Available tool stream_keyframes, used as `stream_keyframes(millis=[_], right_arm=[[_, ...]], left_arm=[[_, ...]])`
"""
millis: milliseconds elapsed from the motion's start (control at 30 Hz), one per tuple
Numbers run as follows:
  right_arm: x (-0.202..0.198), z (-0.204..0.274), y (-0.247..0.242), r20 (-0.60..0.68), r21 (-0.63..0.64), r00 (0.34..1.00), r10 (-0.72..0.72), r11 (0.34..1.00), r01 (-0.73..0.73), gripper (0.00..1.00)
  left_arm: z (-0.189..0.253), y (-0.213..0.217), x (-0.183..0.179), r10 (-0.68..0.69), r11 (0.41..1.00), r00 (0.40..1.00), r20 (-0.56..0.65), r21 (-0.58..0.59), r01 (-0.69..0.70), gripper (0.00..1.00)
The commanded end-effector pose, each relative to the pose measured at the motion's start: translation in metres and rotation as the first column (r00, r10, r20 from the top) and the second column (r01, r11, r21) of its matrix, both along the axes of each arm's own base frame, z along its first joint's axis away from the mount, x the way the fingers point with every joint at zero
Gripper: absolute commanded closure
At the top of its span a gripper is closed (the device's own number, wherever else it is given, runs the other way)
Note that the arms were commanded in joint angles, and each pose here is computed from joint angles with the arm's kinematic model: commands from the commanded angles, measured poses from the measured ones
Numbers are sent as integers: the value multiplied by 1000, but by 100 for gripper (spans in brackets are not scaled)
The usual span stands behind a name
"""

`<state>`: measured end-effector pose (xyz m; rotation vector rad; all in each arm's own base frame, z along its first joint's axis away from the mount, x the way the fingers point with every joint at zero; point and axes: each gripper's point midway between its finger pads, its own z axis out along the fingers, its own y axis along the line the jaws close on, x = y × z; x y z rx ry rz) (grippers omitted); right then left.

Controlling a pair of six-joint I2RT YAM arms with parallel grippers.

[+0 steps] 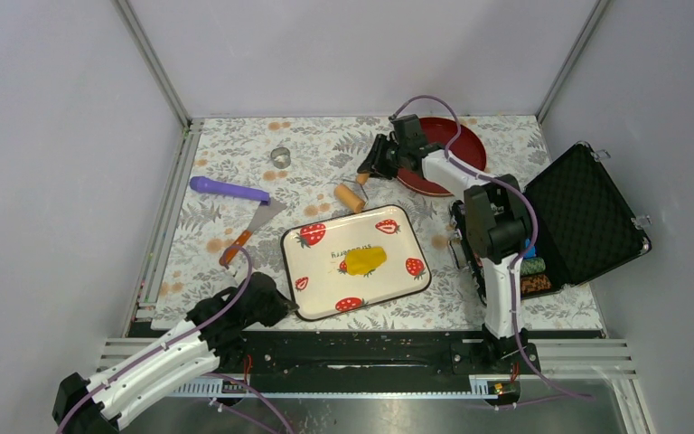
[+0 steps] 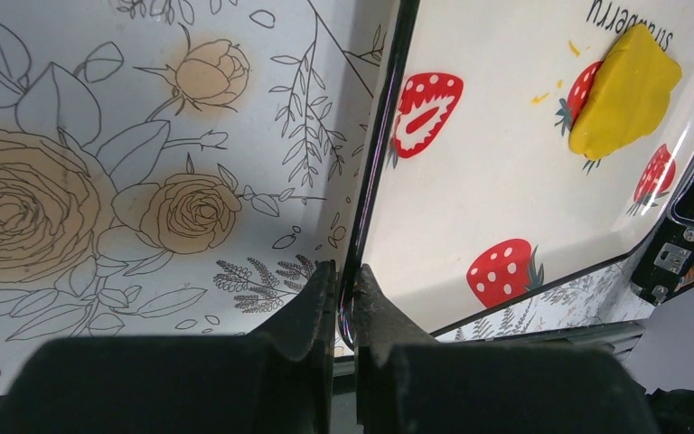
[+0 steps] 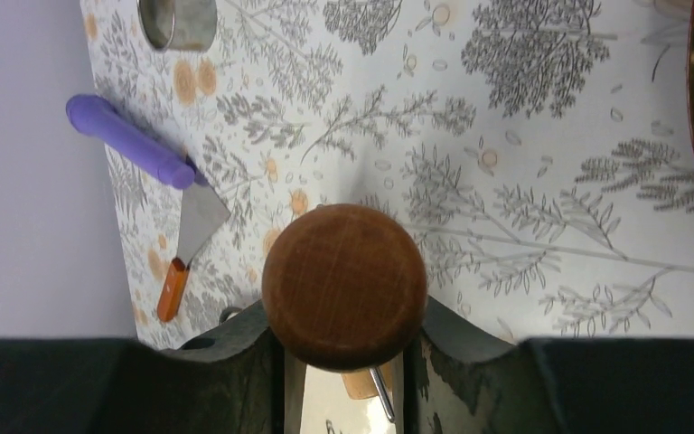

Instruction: Roll out the dumpling wrappers from the dough

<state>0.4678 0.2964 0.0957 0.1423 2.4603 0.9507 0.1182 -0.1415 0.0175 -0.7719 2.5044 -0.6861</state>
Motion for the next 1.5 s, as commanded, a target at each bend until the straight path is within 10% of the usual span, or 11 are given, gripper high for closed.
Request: stream_keyframes(millis=[0, 533, 900, 1467], right_arm=[[39, 32, 20, 96, 98, 993, -62, 994, 52, 97], [22, 18, -35, 124, -284, 992, -31, 957, 65, 25], [-19, 57, -82, 191, -447, 981, 15, 891, 74, 9], [-158, 75, -115, 131, -283, 991, -6, 958, 43, 4]], left_arm=[[-12, 16, -8, 28, 996, 998, -51, 86, -23, 100], [-12, 16, -7, 31, 996, 998, -47, 87, -27, 100], [-11, 11, -6, 1, 997, 999, -41, 81, 2, 100], [28, -14, 39, -282, 912, 959, 6, 312, 266, 100]])
